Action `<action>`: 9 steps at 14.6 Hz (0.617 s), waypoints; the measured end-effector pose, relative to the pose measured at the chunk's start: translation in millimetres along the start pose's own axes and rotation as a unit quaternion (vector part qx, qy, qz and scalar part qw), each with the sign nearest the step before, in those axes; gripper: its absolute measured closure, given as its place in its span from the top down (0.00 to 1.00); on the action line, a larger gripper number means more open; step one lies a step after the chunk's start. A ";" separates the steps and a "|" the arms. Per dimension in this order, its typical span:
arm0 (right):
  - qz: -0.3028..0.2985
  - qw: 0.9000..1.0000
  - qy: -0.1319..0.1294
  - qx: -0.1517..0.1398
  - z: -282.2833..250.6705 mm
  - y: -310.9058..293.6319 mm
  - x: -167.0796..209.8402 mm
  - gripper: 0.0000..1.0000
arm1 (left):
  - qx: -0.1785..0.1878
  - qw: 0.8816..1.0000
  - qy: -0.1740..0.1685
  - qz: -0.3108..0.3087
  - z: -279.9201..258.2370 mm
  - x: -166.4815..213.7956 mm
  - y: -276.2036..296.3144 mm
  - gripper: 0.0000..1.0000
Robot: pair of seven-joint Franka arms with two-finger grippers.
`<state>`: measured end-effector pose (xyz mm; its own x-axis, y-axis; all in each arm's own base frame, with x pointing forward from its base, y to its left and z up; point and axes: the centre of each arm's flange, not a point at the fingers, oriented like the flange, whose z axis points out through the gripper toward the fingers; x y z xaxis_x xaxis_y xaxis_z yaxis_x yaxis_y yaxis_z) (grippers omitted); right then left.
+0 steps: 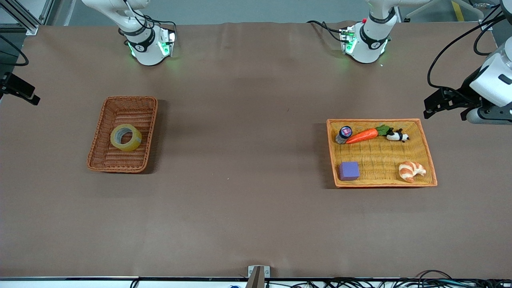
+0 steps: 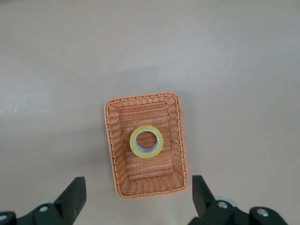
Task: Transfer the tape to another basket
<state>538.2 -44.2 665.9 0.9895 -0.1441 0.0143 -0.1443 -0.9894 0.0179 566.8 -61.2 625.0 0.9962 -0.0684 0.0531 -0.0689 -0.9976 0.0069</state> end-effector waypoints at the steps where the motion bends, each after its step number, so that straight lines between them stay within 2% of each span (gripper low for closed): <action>1: 0.001 1.000 -0.002 0.000 2.4 1.0 0.2 1.00 | 0.000 1.000 0.001 0.000 -1.4 0.1 0.0 1.00; 9: -0.016 1.000 0.000 0.000 5.4 0.0 1.2 1.00 | 0.000 1.000 0.001 0.001 -2.0 -0.1 1.0 1.00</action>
<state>539.4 -44.5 660.6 0.9936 -0.1118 0.0132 -0.1121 -0.9935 0.0175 566.5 -62.2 627.0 0.9960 -0.0703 0.0559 -0.0708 -0.9975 0.0071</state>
